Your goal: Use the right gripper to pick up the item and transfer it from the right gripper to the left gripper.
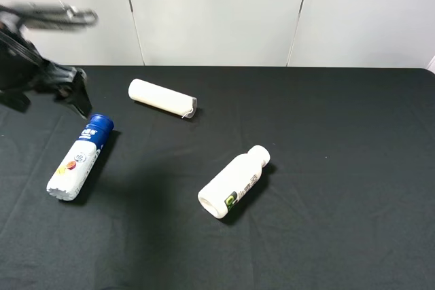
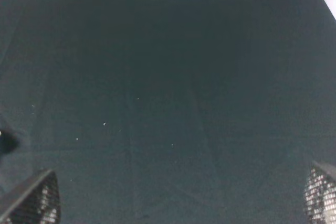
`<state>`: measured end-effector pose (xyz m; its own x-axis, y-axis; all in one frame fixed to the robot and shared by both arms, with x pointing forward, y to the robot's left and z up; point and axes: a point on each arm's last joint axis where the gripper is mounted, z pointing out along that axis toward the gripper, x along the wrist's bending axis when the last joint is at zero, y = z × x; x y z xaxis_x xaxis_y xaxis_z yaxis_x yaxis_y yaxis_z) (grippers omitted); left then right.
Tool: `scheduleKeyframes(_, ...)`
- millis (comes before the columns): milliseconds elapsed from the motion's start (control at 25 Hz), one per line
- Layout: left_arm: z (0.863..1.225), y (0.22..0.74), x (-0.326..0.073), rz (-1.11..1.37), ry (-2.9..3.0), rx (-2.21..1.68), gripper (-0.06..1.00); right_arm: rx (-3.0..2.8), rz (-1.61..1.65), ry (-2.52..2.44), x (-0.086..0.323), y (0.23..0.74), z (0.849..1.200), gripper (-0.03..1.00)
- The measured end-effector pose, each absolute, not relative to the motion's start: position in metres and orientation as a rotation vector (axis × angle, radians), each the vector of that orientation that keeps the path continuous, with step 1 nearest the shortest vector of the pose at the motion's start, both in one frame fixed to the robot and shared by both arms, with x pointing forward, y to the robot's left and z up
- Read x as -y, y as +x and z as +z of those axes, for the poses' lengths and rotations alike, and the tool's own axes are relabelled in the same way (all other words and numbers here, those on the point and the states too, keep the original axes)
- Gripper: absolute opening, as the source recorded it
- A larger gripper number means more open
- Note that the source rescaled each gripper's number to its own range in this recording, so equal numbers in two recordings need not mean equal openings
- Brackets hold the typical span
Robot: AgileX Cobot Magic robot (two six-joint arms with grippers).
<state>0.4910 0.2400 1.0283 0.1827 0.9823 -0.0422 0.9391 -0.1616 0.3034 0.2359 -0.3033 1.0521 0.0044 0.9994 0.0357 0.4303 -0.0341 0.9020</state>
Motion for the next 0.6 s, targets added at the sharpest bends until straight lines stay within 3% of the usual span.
scheduleKeyframes(600, 1.135, 0.377, -0.266, 0.523, 1.937, -1.603, 1.00, -1.515, 0.994, 1.557, 0.303, 0.236, 1.052, 1.00)
